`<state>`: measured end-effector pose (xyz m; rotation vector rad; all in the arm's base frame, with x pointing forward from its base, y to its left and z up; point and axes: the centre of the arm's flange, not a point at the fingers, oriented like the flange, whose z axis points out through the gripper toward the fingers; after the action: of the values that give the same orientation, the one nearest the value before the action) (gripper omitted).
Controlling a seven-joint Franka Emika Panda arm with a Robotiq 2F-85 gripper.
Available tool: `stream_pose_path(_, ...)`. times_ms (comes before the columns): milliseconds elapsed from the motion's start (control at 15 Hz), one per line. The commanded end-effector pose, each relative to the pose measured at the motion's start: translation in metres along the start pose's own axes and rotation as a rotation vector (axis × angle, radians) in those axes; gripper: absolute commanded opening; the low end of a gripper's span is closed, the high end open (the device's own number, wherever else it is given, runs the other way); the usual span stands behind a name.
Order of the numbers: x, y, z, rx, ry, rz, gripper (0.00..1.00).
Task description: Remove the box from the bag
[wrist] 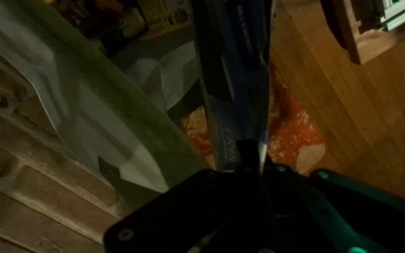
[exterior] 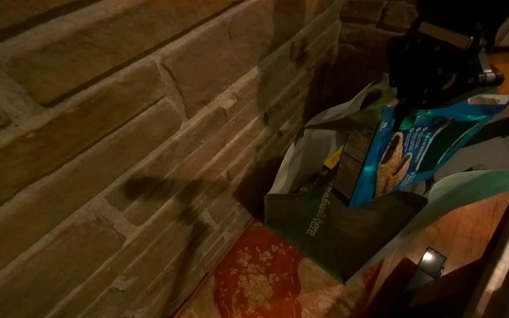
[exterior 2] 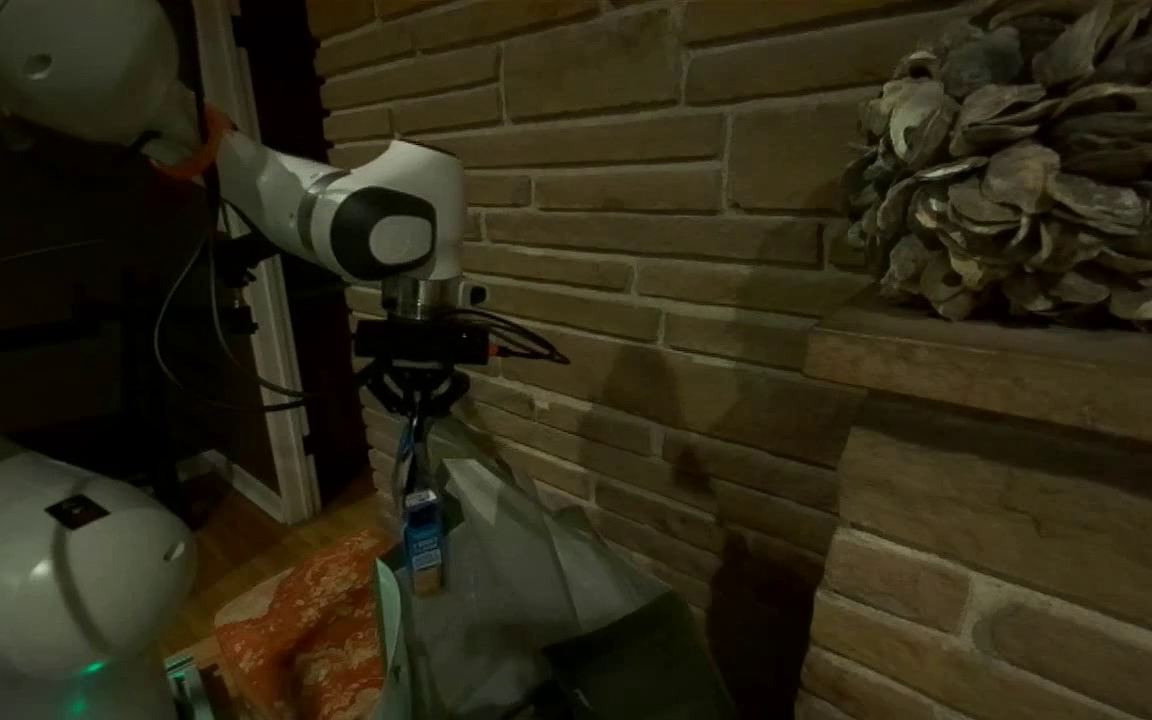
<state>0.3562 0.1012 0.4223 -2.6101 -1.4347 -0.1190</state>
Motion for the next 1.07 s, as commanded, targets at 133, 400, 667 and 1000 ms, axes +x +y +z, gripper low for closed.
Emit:
stream_pose_path(133,0.01,0.005,-0.034,0.178,0.224,0.098,0.01)
stream_pose_path(400,0.016,0.018,-0.038,0.308,0.297,0.226,0.01)
stream_pose_path(667,0.023,0.029,-0.027,0.407,0.37,0.339,0.01)
stream_pose_path(1000,0.038,0.039,0.016,0.458,0.402,0.407,0.01)
